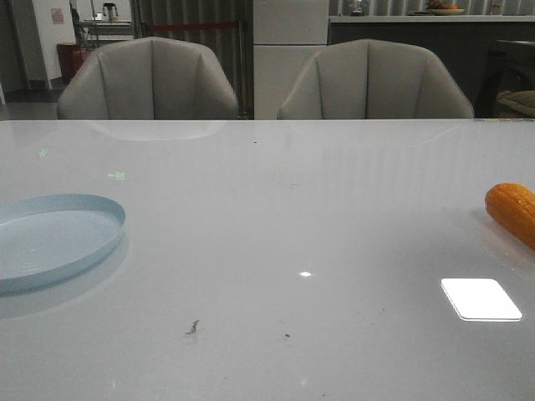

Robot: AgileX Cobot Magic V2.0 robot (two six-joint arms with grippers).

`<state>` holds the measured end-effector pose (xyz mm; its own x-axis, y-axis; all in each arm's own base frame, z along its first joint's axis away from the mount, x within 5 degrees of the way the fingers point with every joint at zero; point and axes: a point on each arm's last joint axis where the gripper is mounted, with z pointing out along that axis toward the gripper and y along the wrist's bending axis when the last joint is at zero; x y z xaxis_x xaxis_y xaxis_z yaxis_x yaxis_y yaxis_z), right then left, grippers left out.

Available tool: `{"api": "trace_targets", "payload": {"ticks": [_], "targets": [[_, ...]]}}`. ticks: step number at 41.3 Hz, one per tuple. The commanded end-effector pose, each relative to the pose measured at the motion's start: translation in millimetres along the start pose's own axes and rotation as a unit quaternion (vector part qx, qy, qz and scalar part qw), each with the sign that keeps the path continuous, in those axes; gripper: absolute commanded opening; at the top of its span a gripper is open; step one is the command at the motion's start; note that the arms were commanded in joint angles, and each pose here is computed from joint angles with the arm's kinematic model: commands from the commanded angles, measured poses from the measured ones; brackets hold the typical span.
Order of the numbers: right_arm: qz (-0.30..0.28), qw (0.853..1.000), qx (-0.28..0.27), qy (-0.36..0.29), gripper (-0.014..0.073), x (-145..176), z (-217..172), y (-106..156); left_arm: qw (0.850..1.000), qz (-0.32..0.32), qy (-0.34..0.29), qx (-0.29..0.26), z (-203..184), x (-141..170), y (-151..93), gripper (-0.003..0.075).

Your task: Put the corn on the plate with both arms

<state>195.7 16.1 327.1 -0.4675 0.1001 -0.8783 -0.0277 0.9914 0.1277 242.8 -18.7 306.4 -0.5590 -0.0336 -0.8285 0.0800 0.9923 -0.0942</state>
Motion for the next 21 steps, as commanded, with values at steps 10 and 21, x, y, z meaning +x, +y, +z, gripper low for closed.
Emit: {"api": "trace_targets", "payload": {"ticks": [10, 21], "targets": [[0.01, 0.999, -0.01, -0.05, 0.0408, -16.5, -5.7, 3.0, 0.992, -0.059, 0.114, -0.017, 71.5, -29.9, 31.7, 0.0421], [0.01, 0.999, -0.01, -0.047, 0.0408, -16.0, -5.7, 3.0, 0.979, -0.042, 0.2, -0.025, 138.7, -15.6, 44.8, 0.0421]]}}
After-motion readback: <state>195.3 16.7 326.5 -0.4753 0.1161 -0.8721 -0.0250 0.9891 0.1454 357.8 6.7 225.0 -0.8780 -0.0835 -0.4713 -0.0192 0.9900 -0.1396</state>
